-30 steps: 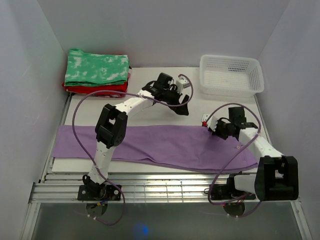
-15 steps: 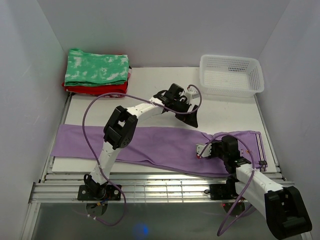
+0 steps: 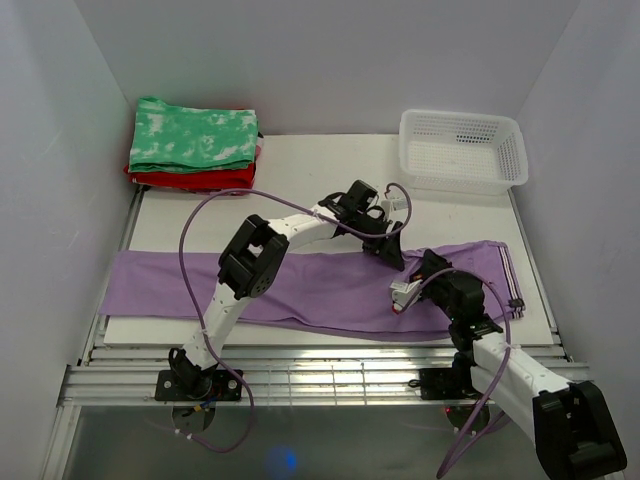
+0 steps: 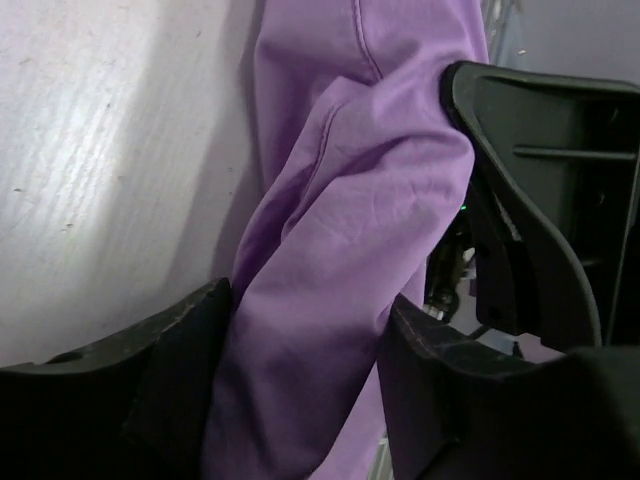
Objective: Fold and stack the trousers
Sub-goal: Fold the trousers
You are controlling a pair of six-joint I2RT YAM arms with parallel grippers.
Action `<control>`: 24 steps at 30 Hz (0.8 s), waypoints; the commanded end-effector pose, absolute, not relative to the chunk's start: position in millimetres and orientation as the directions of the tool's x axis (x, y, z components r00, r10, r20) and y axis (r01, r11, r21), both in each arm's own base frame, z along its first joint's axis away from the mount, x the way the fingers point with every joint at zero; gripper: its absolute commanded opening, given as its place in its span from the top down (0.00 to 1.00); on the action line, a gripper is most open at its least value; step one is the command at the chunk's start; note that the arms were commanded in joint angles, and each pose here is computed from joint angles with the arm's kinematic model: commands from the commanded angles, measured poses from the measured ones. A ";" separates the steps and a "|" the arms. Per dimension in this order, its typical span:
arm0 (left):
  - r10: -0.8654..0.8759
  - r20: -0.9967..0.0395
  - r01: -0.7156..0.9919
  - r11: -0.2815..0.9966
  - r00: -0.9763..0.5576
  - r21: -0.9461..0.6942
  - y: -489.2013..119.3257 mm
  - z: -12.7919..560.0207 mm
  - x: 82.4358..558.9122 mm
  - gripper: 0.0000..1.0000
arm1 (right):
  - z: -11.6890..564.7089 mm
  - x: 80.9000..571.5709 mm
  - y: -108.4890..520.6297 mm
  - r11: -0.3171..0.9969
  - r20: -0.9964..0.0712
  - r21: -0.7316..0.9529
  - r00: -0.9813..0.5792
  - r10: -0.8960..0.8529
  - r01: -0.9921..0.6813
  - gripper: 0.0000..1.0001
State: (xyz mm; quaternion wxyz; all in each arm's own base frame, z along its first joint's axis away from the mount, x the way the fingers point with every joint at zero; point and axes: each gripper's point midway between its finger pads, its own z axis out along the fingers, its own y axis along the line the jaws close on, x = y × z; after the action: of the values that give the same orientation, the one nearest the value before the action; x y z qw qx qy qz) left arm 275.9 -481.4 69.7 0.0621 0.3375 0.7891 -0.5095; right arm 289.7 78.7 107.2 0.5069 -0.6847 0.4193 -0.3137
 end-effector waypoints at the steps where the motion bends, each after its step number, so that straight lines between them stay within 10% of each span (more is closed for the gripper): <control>1: 0.442 -0.462 0.564 0.130 -0.769 -0.816 -492.8 101.4 267.4 0.40 | 30.1 237.5 73.0 -0.265 0.080 -0.923 0.534 -0.842 -0.279 0.92; 7: 0.355 -0.545 0.615 0.117 -0.759 -0.780 -498.7 114.5 284.9 0.81 | 6.0 227.1 69.5 -0.319 0.081 -0.880 0.550 -0.831 -0.353 0.88; 11: 0.381 -0.636 0.738 0.268 -0.671 -0.619 -490.4 84.1 312.6 1.00 | 5.1 234.8 45.1 -0.239 0.033 -0.846 0.400 -0.916 -0.476 0.34; 16: 0.492 -0.667 0.825 0.404 -0.560 -0.395 -463.0 40.8 332.6 1.00 | 29.0 251.7 9.8 -0.059 -0.066 -0.815 0.195 -0.979 -0.576 0.09; 24: 0.597 -0.747 0.908 0.419 -0.292 -0.020 -431.9 28.7 351.5 0.99 | 14.6 262.5 -39.2 0.303 -0.335 -0.491 -0.144 -0.931 -0.817 0.16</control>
State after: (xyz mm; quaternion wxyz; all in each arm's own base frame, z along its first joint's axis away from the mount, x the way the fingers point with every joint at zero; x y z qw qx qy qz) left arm 325.8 -460.6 28.2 0.2696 0.4426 0.7823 -0.3456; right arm 285.0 -31.6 51.0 0.3644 -0.6227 0.6563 -0.2206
